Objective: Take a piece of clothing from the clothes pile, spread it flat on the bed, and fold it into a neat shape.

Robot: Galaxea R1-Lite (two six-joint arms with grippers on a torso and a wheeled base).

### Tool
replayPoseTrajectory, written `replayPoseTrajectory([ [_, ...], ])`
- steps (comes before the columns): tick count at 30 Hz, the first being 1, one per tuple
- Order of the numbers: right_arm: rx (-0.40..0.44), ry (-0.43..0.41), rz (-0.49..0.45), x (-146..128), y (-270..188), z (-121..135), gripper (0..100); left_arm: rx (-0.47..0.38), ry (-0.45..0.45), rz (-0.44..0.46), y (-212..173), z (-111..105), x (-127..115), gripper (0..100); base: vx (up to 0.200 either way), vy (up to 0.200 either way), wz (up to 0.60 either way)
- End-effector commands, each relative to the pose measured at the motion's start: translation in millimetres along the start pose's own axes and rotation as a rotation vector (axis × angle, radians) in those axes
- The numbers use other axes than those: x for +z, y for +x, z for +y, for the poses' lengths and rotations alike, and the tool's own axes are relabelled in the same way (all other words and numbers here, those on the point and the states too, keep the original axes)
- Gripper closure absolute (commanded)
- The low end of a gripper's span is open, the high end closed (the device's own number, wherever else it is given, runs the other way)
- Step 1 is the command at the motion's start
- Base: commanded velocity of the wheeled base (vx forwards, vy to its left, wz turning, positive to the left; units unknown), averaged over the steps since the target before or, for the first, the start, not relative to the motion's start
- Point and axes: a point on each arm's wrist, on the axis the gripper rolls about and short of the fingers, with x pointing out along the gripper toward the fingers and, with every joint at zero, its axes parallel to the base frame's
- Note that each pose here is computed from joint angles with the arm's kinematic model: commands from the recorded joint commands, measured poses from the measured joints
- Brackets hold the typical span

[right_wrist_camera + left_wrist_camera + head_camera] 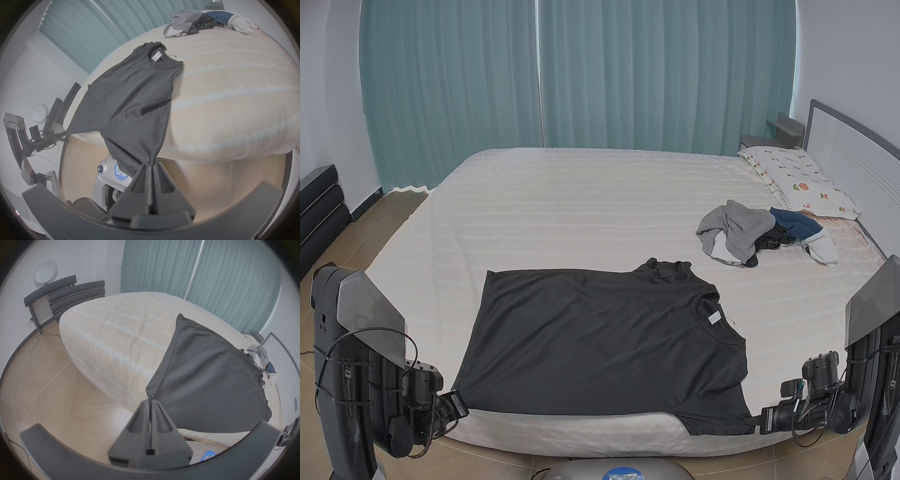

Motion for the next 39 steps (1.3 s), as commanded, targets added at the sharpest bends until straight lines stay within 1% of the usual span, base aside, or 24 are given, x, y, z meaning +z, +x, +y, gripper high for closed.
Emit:
replayPoseTrajectory([
  [1, -0.023, -0.016, 0.055, -9, 0, 6, 100, 0.022, 0.008, 0.024, -2, 5, -4, 100, 0.000, 0.000, 0.00],
  [4, -0.048, -0.037, 0.116, -16, 0, 13, 100, 0.026, 0.005, 0.021, -2, 6, -2, 100, 0.000, 0.000, 0.00],
  [6, -0.051, -0.047, 0.120, -17, 1, 15, 100, 0.028, 0.005, 0.024, -1, 6, -3, 100, 0.000, 0.000, 0.00],
  [10, -0.059, -0.044, 0.130, -18, 0, 16, 100, 0.045, 0.026, 0.050, 3, 9, -8, 100, 0.000, 0.000, 0.00],
  [16, -0.062, -0.043, 0.129, -18, 0, 16, 100, 0.057, 0.034, 0.065, 4, 10, -12, 100, 0.000, 0.000, 0.00],
  [17, -0.062, -0.042, 0.126, -18, 0, 15, 0, 0.055, 0.033, 0.064, 5, 10, -12, 0, 0.000, 0.000, 0.00],
  [19, -0.061, -0.042, 0.123, -17, 0, 15, 0, 0.054, 0.032, 0.063, 5, 9, -12, 0, 0.000, 0.000, 0.00],
  [23, -0.056, -0.024, 0.068, -11, -2, 14, 0, 0.041, 0.019, 0.050, 3, 8, -9, 0, 0.000, 0.000, 0.00],
  [25, -0.050, 0.008, 0.022, -5, -5, 13, 0, 0.025, 0.009, 0.027, 1, 6, -5, 0, 0.000, 0.000, 0.00],
  [27, -0.032, 0.067, -0.027, 0, -7, 15, 0, -0.003, -0.003, -0.012, -2, 4, 2, 0, 0.000, 0.000, 0.00],
  [30, -0.007, 0.126, -0.078, 6, -7, 17, 0, -0.040, -0.016, -0.045, -8, 0, 9, 0, 0.000, 0.000, 0.00],
  [32, 0.007, 0.148, -0.106, 9, -6, 18, 0, -0.071, -0.021, -0.053, -11, -2, 13, 0, 0.000, 0.000, 0.00],
  [36, 0.019, 0.174, -0.124, 11, -5, 19, 0, -0.092, -0.028, -0.056, -11, -3, 15, 0, 0.000, 0.000, 0.00],
  [39, 0.025, 0.181, -0.138, 12, -7, 20, 0, -0.113, -0.087, -0.073, -12, -6, 19, 0, 0.000, 0.000, 0.00],
])
